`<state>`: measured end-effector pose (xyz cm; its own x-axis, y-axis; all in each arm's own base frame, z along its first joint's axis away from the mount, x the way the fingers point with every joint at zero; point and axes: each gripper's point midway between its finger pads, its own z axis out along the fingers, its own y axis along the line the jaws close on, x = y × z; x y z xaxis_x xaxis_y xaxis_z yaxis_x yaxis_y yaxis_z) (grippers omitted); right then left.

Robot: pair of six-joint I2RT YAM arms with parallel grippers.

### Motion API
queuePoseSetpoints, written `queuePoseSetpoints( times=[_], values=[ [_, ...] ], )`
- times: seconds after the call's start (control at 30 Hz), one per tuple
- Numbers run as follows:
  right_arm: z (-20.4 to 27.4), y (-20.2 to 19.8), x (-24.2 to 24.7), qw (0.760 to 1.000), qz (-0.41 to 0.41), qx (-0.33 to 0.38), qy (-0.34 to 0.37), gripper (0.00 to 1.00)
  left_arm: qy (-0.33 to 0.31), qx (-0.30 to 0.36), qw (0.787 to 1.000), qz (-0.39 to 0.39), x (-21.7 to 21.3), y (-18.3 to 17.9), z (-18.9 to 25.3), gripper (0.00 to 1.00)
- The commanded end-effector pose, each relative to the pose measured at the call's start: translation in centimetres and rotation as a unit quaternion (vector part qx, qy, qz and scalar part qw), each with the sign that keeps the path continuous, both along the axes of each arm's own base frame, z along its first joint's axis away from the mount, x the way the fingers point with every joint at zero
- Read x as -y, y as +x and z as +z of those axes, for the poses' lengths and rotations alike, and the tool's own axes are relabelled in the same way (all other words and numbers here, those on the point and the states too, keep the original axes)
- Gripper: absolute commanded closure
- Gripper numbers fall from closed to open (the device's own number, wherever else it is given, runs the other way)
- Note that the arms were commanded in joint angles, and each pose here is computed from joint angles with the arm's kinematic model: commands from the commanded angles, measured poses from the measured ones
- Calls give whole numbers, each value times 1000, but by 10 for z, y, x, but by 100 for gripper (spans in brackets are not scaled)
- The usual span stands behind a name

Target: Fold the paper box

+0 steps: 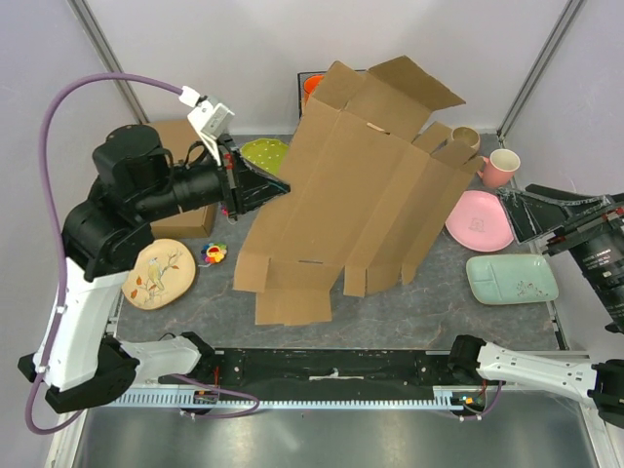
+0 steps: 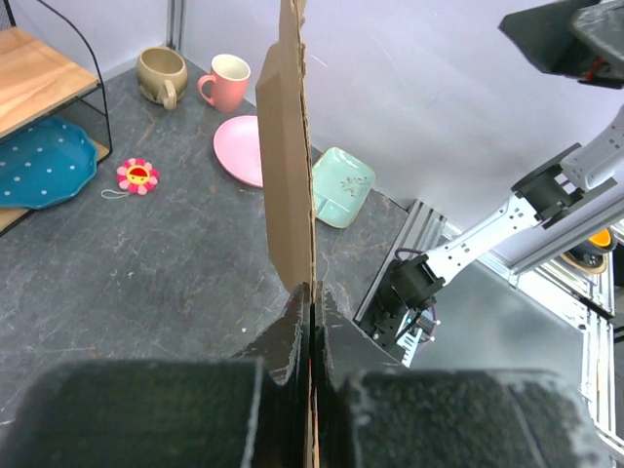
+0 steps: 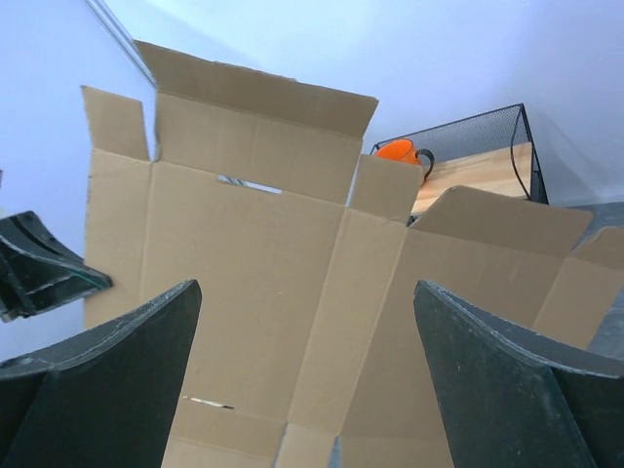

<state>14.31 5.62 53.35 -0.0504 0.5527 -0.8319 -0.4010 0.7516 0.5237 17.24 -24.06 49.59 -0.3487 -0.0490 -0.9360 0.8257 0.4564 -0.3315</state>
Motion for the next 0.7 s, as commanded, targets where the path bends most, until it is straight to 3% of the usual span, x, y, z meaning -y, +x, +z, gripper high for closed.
queuePoseSetpoints(
  times=[0.0,0.37,0.53,0.67],
  values=[
    [-12,6,-22,998,17,-11,-55,2,-22,41,998,-32,-12,-31,31,98],
    [-14,6,-21,998,15,-9,-64,2,-52,-2,991,-122,1,-62,27,98],
    [-17,4,-15,998,12,-8,-61,2,-34,-34,992,-116,17,-38,6,98],
    [-26,5,-12,998,5,-13,-69,2,1,-55,993,-100,37,3,-20,98]
  ],
)
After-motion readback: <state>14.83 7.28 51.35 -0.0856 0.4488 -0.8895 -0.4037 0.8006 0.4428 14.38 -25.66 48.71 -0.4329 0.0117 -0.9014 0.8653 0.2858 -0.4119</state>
